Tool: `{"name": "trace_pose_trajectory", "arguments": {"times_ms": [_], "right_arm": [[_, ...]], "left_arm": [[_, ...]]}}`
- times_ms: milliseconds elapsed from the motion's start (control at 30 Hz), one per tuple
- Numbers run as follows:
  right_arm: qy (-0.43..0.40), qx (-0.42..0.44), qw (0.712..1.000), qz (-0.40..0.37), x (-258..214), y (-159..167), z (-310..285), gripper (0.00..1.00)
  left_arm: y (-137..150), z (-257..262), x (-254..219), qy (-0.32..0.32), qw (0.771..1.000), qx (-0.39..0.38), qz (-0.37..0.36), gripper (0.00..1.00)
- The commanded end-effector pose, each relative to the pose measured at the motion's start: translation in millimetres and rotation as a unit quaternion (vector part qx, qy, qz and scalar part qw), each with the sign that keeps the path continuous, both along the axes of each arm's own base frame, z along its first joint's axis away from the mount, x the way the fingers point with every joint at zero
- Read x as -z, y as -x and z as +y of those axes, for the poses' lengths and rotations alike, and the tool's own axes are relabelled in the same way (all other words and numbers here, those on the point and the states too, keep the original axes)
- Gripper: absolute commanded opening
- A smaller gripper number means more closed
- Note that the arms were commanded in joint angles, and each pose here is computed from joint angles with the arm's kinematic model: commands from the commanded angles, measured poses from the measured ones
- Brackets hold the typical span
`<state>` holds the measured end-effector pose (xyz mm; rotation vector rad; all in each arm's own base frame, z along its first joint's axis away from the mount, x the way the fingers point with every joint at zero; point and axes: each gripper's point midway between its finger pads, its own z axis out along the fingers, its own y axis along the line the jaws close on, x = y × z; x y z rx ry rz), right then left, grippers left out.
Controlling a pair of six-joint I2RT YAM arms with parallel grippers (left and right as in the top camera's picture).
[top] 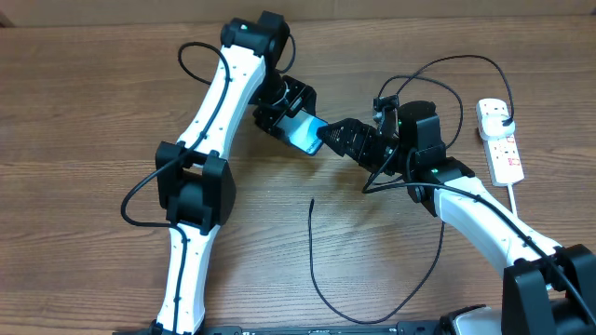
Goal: Plug charger to phone and switch on socket
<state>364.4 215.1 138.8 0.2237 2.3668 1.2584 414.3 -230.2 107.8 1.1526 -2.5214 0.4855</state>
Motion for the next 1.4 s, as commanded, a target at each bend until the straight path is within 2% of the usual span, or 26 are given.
{"name": "trace_pose_trajectory", "arguments": {"times_ms": [0,467,800,1067,1367], "right_arm": [[0.0,0.005,1.0,-0.011,-7.7,-7.5,1.4,1.0],[0.005,0.037,0.999,0.012,-1.2,-10.5,-5.0,0.98],[0.011,0.045,0.999,0.019,2.2,-10.5,-7.5,0.91],[0.021,0.058,0.998,0.027,6.9,-11.3,-11.8,0.76],[0.033,0.079,0.996,0.034,12.0,-13.9,-18.1,0.74]], "left_arm": [[1.9,-18.9,-12.7,0.033,0.999,-0.019,0.011,0.04],[14.4,-46.0,-15.7,0.045,0.998,-0.023,0.028,0.04],[18.1,-65.3,-19.9,0.068,0.997,-0.011,0.024,0.04],[21.9,-70.8,-21.4,0.075,0.997,-0.006,0.028,0.04],[29.5,-82.3,-21.6,0.075,0.997,0.008,0.026,0.04]]}}
